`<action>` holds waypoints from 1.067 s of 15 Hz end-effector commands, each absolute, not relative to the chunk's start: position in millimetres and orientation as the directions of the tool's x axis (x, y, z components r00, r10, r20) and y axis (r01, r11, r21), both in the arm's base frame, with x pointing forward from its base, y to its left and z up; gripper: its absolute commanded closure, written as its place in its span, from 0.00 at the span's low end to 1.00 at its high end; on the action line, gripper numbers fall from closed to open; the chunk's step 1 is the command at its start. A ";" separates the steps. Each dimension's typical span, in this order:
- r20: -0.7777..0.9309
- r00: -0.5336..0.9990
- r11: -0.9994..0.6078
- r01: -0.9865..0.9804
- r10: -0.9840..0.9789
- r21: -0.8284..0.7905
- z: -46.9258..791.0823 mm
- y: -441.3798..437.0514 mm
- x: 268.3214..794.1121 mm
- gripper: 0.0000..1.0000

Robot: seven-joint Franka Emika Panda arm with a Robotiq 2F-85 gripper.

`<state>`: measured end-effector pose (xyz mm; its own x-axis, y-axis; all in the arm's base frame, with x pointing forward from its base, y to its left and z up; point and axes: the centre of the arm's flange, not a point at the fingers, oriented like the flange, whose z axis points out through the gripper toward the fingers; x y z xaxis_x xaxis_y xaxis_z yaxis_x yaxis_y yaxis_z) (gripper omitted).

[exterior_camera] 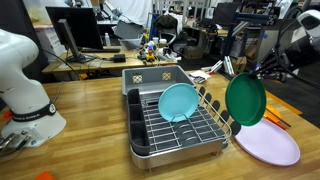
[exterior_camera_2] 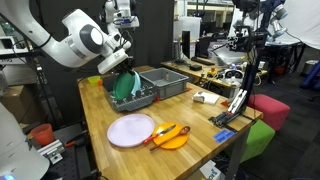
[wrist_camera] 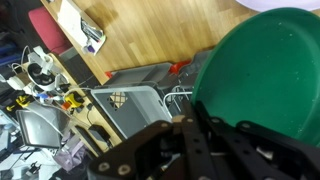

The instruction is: Put the dark green plate on the dish drainer in front of the light blue plate

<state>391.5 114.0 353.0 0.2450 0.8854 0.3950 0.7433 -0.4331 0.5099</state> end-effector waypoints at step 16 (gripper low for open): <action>0.349 -0.007 -0.257 0.660 0.937 0.706 428.2 238.4 367.7 0.94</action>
